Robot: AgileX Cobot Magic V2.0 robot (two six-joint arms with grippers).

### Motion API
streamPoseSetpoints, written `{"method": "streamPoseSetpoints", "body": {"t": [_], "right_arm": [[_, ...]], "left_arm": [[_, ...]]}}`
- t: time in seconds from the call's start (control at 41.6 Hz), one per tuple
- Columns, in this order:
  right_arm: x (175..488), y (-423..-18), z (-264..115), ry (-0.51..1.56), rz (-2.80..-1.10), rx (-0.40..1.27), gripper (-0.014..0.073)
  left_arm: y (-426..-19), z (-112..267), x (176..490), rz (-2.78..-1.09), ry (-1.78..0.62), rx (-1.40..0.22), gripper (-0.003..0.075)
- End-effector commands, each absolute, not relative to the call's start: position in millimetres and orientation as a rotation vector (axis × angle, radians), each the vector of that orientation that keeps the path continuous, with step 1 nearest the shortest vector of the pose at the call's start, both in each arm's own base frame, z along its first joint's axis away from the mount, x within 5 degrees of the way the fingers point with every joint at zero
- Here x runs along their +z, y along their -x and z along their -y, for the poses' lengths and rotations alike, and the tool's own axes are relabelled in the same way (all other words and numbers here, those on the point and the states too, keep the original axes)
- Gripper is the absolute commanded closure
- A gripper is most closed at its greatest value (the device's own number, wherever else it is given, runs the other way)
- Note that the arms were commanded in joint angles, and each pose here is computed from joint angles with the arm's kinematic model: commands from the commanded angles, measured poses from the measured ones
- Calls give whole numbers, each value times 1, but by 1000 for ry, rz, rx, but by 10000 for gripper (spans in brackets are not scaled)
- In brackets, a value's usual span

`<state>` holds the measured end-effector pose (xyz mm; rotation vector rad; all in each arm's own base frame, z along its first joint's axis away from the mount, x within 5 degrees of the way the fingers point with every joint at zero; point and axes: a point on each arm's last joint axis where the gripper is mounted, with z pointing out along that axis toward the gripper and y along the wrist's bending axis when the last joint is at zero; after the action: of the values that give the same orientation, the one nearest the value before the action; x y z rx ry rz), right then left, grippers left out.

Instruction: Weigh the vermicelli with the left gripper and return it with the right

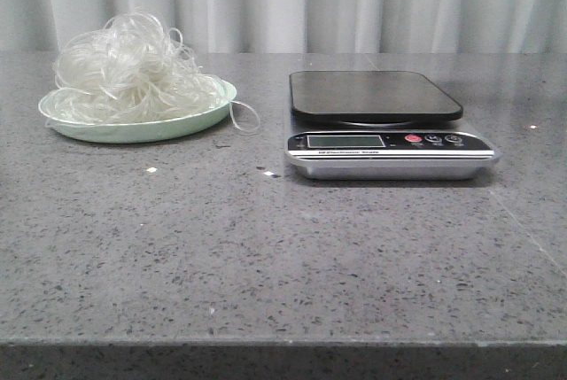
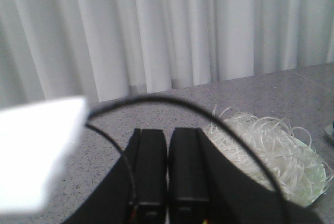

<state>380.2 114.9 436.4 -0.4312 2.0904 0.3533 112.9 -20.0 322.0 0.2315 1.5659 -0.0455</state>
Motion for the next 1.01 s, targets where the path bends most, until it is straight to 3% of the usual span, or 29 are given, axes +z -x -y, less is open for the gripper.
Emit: {"method": "streamPoseSetpoints", "body": {"t": [0.0, 0.144, 0.36, 0.985], "right_arm": [[482, -355, -90, 371, -1962, 234, 442], [494, -339, -75, 354, -1933, 114, 442], [487, -308, -66, 284, -1814, 127, 442], [345, -164, -22, 63, -1654, 150, 442]], "left_arm": [[-112, 18, 339, -1461, -188, -53, 583], [-112, 18, 339, -1461, -188, -53, 583], [-112, 18, 339, -1461, -188, -53, 583], [-112, 18, 339, -1461, -188, -53, 583]]}}
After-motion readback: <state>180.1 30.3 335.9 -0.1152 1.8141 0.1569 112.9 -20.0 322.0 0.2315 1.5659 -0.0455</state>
